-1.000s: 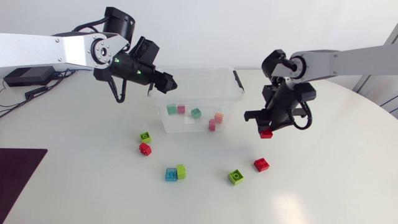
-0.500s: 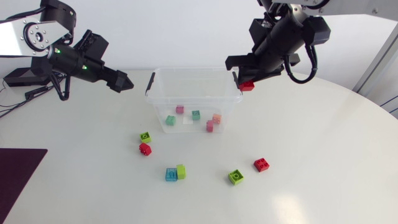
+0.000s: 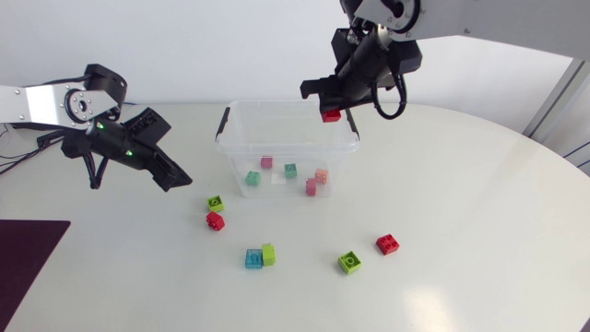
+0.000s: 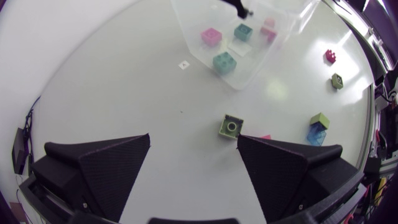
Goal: Pick up the duplo bricks and place them in the container
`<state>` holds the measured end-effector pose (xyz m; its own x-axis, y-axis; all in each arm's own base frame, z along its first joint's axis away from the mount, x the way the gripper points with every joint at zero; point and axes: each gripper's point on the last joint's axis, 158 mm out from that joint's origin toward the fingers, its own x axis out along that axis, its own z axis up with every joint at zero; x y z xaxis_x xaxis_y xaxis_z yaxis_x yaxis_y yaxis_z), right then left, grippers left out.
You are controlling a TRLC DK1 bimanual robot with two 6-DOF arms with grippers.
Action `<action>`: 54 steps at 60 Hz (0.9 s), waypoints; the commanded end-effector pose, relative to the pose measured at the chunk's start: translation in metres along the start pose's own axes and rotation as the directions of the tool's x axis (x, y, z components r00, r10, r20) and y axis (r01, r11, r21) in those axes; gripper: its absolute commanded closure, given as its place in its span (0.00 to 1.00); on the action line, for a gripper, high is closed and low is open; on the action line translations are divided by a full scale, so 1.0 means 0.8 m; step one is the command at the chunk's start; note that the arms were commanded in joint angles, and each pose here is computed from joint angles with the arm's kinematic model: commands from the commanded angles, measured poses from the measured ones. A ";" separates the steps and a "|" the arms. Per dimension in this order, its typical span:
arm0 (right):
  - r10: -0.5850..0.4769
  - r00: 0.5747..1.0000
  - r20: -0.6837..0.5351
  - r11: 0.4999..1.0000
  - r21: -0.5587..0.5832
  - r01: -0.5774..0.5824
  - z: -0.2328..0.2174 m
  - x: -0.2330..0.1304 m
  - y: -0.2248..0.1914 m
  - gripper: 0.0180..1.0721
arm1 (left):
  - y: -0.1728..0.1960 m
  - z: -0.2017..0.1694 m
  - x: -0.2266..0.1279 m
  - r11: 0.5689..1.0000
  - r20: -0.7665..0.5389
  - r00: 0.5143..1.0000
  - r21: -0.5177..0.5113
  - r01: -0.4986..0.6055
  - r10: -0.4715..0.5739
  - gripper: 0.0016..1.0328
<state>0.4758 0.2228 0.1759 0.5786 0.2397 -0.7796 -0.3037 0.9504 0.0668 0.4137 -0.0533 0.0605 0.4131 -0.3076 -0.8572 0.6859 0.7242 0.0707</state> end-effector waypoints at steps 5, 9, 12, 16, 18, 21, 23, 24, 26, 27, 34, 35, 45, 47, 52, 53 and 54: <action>0.011 1.000 0.016 0.999 -0.040 -0.010 0.012 0.030 0.011 0.63 | -0.026 -0.025 0.038 0.994 -0.064 0.995 0.071 0.087 -0.082 0.05; -0.002 1.000 0.006 0.998 -0.056 0.003 0.012 0.042 0.013 0.32 | -0.035 -0.025 0.047 0.990 -0.075 0.992 0.094 0.107 -0.100 0.05; -0.009 1.000 0.000 0.998 -0.060 0.009 0.011 0.043 0.013 0.14 | -0.045 -0.023 0.056 0.985 -0.082 0.990 0.119 0.125 -0.115 0.05; -0.015 1.000 -0.013 0.998 -0.066 0.014 0.007 0.034 0.011 0.05 | -0.054 -0.020 0.066 0.980 -0.086 0.988 0.145 0.140 -0.129 0.05; -0.015 1.000 -0.012 0.998 -0.067 0.015 0.005 0.026 0.009 0.05 | -0.058 -0.020 0.069 0.977 -0.091 0.987 0.152 0.146 -0.133 0.05; -0.010 1.000 -0.006 0.997 -0.076 0.010 -0.001 0.009 0.009 0.05 | -0.065 -0.019 0.077 0.973 -0.099 0.985 0.169 0.156 -0.141 0.05; -0.008 1.000 -0.004 0.996 -0.086 0.008 -0.005 0.001 0.010 0.05 | -0.068 -0.019 0.079 0.971 -0.103 0.984 0.176 0.161 -0.144 0.06; -0.008 1.000 -0.004 0.996 -0.089 0.008 -0.007 -0.003 0.009 0.05 | -0.068 -0.019 0.080 0.971 -0.105 0.984 0.178 0.162 -0.144 0.06; -0.005 1.000 0.002 0.995 -0.098 0.005 -0.013 -0.013 0.010 0.05 | -0.071 -0.020 0.086 0.968 -0.113 0.983 0.191 0.166 -0.146 0.06; -0.001 1.000 0.000 0.995 -0.104 0.001 -0.017 -0.017 0.011 0.05 | -0.071 -0.021 0.087 0.966 -0.117 0.982 0.196 0.167 -0.146 0.06; 0.013 1.000 0.009 0.991 -0.134 -0.012 -0.043 -0.049 0.010 0.05 | -0.073 -0.021 0.092 0.960 -0.130 0.981 0.224 0.170 -0.144 0.07; 0.018 1.000 0.008 0.991 -0.136 -0.017 -0.047 -0.052 0.010 0.05 | -0.072 -0.021 0.093 0.959 -0.131 0.981 0.227 0.170 -0.143 0.07; 0.021 1.000 -0.015 0.986 -0.164 -0.024 -0.104 -0.073 -0.005 0.05 | -0.066 -0.026 0.105 0.953 -0.151 0.980 0.256 0.164 -0.128 0.07; 0.028 0.999 -0.026 0.986 -0.162 -0.031 -0.118 -0.074 -0.011 0.05 | -0.065 -0.026 0.108 0.952 -0.154 0.980 0.256 0.165 -0.128 0.07; 0.021 0.998 -0.056 0.986 -0.164 -0.030 -0.148 -0.073 -0.025 0.05 | -0.060 -0.024 0.113 0.952 -0.157 0.980 0.259 0.160 -0.122 0.07; 0.021 0.998 -0.059 0.986 -0.163 -0.031 -0.152 -0.073 -0.026 0.05 | -0.060 -0.025 0.114 0.953 -0.159 0.980 0.258 0.161 -0.122 0.07; 0.026 0.997 -0.070 0.986 -0.161 -0.037 -0.161 -0.073 -0.031 0.05 | -0.059 -0.024 0.115 0.953 -0.159 0.980 0.258 0.161 -0.122 0.07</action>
<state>0.3632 0.1727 0.1557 0.5411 0.2562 -0.8009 -0.4320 0.9019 -0.0033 0.3981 -0.1016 -0.0285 0.2192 -0.2955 -0.9299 0.8588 0.5107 0.0402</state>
